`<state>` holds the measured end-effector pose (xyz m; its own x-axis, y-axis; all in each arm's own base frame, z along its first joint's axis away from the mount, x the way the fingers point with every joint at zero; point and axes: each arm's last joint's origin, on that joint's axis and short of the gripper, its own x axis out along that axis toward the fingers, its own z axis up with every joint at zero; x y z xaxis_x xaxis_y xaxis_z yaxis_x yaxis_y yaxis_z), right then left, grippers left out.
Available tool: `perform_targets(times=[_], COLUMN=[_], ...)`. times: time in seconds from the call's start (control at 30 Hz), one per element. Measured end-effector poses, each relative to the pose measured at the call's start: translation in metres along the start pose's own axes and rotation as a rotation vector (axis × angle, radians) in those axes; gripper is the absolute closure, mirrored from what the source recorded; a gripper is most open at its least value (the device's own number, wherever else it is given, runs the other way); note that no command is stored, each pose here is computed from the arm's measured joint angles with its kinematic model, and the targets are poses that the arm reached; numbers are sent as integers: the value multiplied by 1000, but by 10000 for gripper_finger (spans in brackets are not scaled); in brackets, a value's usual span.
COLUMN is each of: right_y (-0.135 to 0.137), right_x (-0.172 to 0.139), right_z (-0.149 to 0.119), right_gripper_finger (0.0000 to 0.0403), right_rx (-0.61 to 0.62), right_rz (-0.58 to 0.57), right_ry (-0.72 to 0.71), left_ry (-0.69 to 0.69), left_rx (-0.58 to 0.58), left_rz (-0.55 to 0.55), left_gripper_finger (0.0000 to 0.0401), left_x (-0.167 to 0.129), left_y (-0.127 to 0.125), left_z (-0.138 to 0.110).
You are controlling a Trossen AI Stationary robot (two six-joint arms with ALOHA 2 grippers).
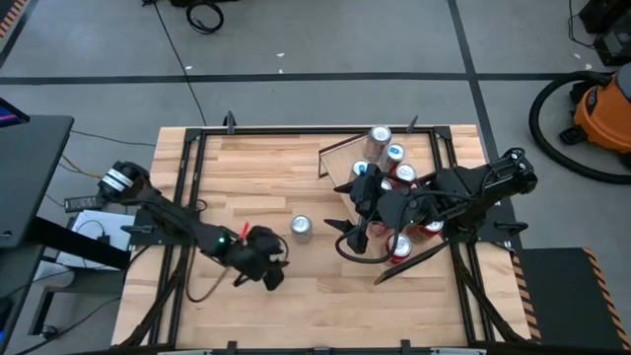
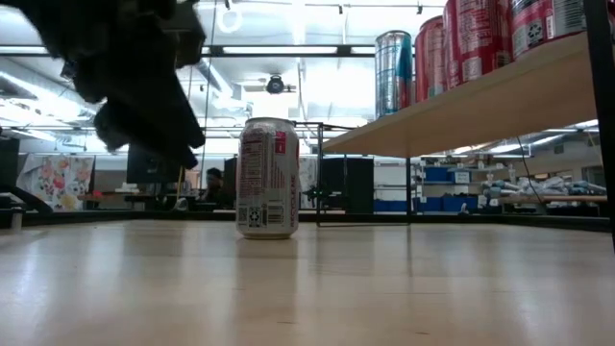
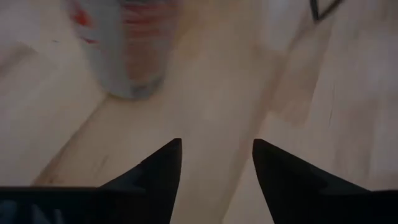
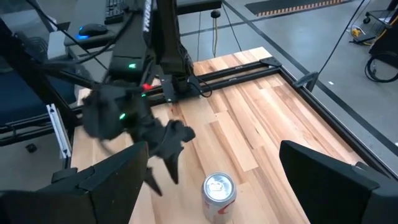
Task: Place canned beverage on shelf
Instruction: Put the silver soda can on the shelf aligned with the other silver can
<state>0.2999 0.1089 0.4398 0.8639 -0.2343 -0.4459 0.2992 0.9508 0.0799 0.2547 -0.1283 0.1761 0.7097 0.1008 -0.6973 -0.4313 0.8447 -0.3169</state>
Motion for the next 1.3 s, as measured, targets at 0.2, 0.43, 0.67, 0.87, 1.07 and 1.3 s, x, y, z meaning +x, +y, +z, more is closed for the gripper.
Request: perform_targets(times=[0.2,0.43,0.67,0.87,1.07,1.3], right_y=[0,-2,-3,-5,-7,-6], right_x=[0,1,2,3,4,4], right_z=[0,1,1,2,3,3], right_gripper_finger=[29,29,29,29,29,29], right_rx=[-6,-6,-6,-17,-15,-12], right_rz=[0,-5,-10,-19,-23,-21], right_ry=[0,0,-1,-3,-4,-7], left_ry=[-149,-165,-182,-126,-124,-116], left_rx=[-143,-167,-247,-279,-298,-305], left_rz=[-11,27,-40,-112,-97,-87], left_gripper_finger=[214,216,216,216,216,216], left_x=[-6,0,4,8,12,15], left_y=[20,29,30,32,33,33], left_z=[-1,8,21,26,25,24])
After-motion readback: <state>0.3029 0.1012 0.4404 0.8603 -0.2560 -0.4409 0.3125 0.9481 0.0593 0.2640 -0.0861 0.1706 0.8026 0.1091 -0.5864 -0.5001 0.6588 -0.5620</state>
